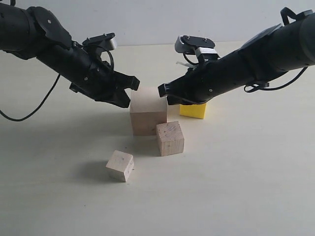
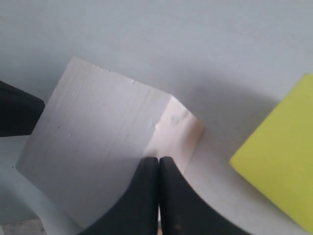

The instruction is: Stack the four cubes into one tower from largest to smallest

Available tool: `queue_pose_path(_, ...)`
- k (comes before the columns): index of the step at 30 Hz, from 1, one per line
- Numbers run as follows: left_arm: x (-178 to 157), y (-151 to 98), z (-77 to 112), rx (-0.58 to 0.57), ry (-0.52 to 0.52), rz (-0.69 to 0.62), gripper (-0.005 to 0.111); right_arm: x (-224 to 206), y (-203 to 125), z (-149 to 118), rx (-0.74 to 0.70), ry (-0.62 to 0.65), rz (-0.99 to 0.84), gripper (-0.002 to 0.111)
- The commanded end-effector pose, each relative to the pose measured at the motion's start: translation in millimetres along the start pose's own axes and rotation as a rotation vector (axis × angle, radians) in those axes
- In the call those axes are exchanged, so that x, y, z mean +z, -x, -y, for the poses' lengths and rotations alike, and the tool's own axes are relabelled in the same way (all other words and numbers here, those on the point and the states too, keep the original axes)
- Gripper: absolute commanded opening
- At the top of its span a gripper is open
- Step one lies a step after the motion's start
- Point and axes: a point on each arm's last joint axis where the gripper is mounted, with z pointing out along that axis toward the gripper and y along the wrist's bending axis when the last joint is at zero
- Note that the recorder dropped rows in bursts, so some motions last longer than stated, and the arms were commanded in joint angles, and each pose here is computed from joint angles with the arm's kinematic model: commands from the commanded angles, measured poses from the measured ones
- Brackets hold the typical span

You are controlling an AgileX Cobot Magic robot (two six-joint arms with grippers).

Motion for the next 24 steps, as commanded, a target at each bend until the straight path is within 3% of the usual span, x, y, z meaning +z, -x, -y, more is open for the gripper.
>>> queue_pose_path(1, -1.1, 0.0, 1.4, -0.003, -0.008, 0.004, 0.0, -0.5, 3.3, -1.0, -0.01, 0.009, 0.007, 0.0)
queue_pose_path(8, -6.8, 1.5, 2.6, 0.0, 0.005, 0.017, 0.0, -12.3, 4.7, -1.3, -0.002, -0.049, -0.005, 0.0)
queue_pose_path(13, -25.2, 3.6, 2.5, 0.015, 0.082, 0.038, 0.0, -34.6, 4.2, -2.7, -0.009, -0.129, 0.05, 0.0)
queue_pose_path(19, -30.1, -29.5, 2.1, -0.039, 0.09, -0.024, 0.0, -46.4, -18.3, -4.3, 0.02, -0.134, 0.018, 0.0)
queue_pose_path(24, -37.3, -57.5, 15.2, -0.09, 0.057, -0.008, 0.0, -50.6, -36.4, 0.2, 0.052, -0.172, 0.006, 0.0)
